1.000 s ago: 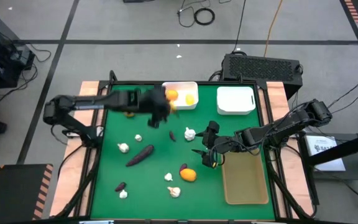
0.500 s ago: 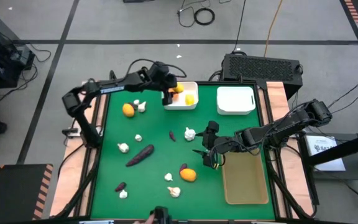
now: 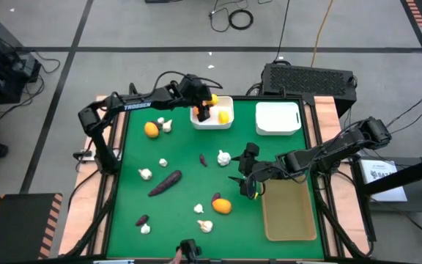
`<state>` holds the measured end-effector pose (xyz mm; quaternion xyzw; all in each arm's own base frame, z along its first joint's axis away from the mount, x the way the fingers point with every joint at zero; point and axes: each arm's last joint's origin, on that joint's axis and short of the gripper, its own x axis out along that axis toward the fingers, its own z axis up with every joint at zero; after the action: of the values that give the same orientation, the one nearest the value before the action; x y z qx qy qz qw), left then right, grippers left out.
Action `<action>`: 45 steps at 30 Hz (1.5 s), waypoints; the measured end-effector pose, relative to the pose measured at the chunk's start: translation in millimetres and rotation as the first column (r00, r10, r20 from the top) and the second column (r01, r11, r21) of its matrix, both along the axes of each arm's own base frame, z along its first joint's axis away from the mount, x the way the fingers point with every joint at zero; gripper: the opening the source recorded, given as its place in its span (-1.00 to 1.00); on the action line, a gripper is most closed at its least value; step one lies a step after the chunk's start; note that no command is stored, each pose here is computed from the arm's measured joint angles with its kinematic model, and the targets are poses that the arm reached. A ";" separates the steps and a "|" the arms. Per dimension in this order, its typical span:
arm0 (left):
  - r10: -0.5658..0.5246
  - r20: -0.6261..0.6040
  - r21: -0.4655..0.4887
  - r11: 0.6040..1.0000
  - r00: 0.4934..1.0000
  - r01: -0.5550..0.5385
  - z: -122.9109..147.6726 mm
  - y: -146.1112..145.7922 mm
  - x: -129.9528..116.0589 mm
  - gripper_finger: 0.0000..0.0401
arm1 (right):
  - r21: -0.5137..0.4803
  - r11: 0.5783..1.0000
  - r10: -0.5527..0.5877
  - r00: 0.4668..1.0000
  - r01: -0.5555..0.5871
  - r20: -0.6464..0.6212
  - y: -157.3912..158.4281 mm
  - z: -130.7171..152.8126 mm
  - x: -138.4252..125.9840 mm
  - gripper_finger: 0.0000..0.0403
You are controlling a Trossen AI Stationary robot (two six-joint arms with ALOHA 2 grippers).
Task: Sort produce into baskets
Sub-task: Put the lemon into the left white bin
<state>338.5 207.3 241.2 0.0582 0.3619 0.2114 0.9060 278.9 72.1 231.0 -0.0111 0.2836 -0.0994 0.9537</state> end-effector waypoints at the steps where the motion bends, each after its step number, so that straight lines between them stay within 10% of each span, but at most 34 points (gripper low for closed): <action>1: 0.002 -0.004 -0.001 1.000 1.000 -0.002 -0.3 -0.2 -0.2 0.42 | 0.003 1.000 -0.002 1.000 0.002 0.001 0.0 0.0 0.0 0.56; 18: 0.006 -0.205 -0.061 0.998 0.979 -0.019 36.9 -16.2 -2.5 0.77 | 0.009 1.000 -0.005 1.000 0.005 0.004 0.1 0.2 0.1 0.56; 25: -0.040 -0.297 -0.264 0.964 0.954 -0.042 73.8 -40.8 -43.7 0.77 | 0.022 1.000 -0.012 1.000 0.012 0.011 0.2 0.5 0.4 0.56; 33: 0.152 -0.234 -0.253 0.944 0.960 -0.211 117.0 -79.6 -114.2 0.78 | 0.038 0.999 -0.021 1.000 0.021 0.020 0.3 0.8 0.7 0.56; 36: 0.339 -0.226 -0.284 0.874 0.913 -0.394 117.5 -84.5 -140.6 0.78 | 0.066 0.997 -0.040 0.999 0.038 0.025 0.3 0.8 0.7 0.56; 41: 0.593 -0.272 -0.414 0.639 0.758 -0.648 102.2 -89.6 -172.7 0.78 | 0.105 0.992 -0.066 0.997 0.062 0.032 0.3 0.8 0.7 0.56; 45: 0.683 -0.306 -0.377 0.553 0.663 -0.743 80.2 -85.7 -178.7 0.78 | 0.127 0.989 -0.079 0.996 0.073 0.041 0.4 1.2 1.0 0.56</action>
<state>159.9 121.6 321.4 -0.3029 0.4493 0.4618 0.7022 279.9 72.5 232.3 0.0618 0.2677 -0.1181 0.9542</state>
